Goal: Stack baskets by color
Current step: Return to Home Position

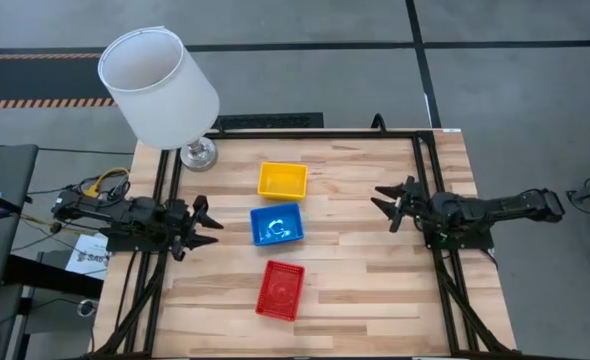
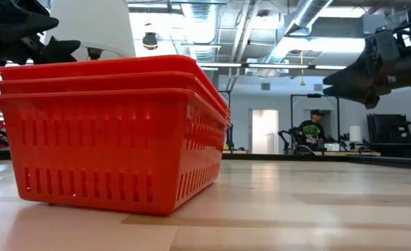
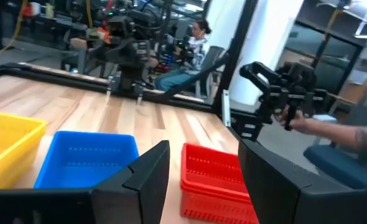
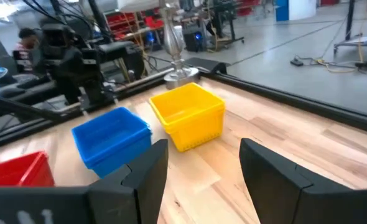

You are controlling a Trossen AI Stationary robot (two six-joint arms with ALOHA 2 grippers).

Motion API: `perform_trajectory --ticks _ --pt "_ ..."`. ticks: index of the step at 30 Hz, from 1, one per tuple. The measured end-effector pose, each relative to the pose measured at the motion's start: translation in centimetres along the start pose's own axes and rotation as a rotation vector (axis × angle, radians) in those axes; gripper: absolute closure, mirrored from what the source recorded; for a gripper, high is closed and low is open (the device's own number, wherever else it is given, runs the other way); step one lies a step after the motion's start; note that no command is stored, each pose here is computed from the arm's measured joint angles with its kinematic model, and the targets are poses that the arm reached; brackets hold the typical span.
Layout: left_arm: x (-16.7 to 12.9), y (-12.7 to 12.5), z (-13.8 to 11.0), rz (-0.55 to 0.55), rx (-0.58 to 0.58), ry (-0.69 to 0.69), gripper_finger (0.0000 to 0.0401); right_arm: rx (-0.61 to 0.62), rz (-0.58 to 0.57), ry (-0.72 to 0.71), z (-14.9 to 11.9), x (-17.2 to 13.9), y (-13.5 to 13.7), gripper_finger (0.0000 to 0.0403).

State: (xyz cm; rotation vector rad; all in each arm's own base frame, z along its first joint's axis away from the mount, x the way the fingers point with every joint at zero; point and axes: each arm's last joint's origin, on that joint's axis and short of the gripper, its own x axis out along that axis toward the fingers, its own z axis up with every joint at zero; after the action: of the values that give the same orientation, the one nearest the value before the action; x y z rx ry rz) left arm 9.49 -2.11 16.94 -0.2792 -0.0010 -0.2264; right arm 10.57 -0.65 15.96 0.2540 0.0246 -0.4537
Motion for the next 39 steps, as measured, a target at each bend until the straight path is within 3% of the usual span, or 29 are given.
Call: perform_trajectory --ticks 5,12,39 --pt "-0.02 -0.03 -0.02 -0.010 0.020 0.012 0.0221 -0.006 -0.005 0.012 -0.13 0.10 0.01 0.0179" --pt "-0.03 -0.01 -0.03 -0.002 -0.046 0.014 0.0221 -0.006 -0.006 0.013 -0.15 0.10 0.00 0.0179" --pt "-0.04 -0.02 0.02 -0.002 -0.023 0.014 0.0221 -0.006 -0.007 0.016 -0.20 0.11 -0.01 0.0179"
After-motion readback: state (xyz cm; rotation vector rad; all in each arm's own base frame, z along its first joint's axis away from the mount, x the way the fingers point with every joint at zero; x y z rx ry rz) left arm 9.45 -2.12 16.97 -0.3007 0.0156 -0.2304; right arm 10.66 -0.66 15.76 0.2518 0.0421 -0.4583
